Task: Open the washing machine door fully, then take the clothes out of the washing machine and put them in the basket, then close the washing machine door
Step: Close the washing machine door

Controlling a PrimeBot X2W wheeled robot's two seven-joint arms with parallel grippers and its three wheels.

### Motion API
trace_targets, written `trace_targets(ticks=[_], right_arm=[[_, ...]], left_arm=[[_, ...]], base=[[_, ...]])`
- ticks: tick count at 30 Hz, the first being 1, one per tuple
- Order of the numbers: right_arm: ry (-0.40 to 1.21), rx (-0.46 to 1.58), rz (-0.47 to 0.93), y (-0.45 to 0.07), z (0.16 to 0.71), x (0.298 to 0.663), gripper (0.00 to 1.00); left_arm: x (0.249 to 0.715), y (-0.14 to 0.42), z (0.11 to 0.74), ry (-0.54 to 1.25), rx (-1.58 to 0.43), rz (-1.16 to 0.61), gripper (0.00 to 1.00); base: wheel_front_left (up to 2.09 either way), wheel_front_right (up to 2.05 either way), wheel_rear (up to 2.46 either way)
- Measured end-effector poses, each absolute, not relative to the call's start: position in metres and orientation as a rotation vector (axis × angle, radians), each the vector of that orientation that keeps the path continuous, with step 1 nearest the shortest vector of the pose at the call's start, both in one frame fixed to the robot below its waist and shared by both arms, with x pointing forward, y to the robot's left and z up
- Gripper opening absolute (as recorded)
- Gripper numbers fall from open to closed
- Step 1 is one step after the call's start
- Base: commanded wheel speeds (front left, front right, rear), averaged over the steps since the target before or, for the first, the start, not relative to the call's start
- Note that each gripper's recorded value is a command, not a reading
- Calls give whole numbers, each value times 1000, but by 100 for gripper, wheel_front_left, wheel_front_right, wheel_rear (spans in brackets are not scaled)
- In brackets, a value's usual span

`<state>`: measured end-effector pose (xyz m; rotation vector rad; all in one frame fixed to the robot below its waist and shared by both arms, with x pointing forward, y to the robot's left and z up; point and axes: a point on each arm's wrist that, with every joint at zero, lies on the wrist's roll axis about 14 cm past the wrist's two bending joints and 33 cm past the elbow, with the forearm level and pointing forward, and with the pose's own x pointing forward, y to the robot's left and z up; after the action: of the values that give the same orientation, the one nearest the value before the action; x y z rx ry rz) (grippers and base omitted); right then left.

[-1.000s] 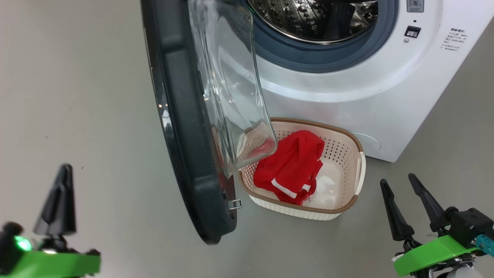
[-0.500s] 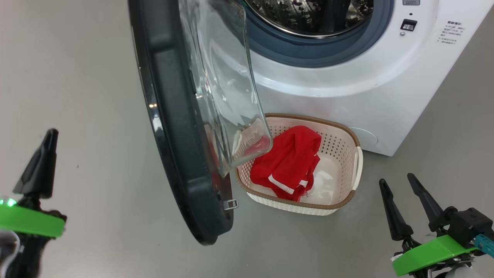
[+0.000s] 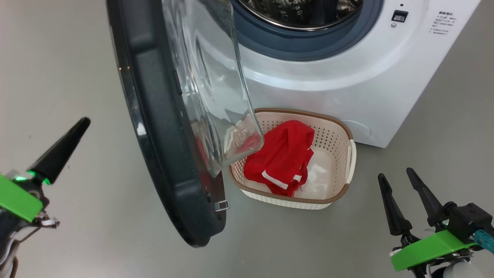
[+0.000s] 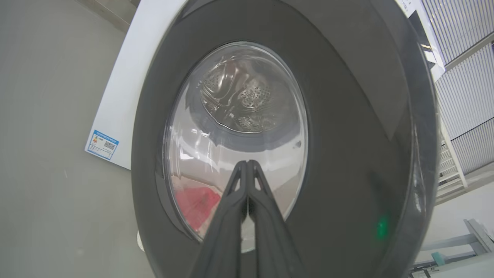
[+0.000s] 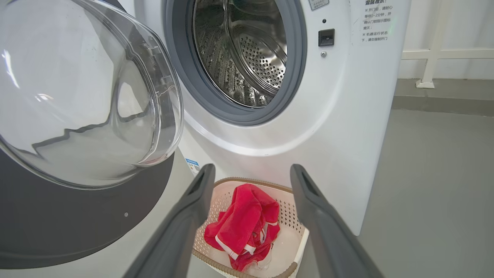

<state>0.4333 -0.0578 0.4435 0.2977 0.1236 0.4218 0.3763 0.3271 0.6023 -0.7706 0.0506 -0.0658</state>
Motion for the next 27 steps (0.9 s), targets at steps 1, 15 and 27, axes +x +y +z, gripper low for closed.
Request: trace_targets(ticks=[1,15,27], right_arm=[[125,298,420,-59,443,433,100],[140,307,393,-65,436,432,100],[138,319,356,-75,432,440,100]], left_arm=[[378,322,607,49,-785,-92,0],[388,264,643,73,-834,-349,0],[410,236,646,93,-833,-439,0]], base=[[0,0,0],[0,0,0],[0,0,0]])
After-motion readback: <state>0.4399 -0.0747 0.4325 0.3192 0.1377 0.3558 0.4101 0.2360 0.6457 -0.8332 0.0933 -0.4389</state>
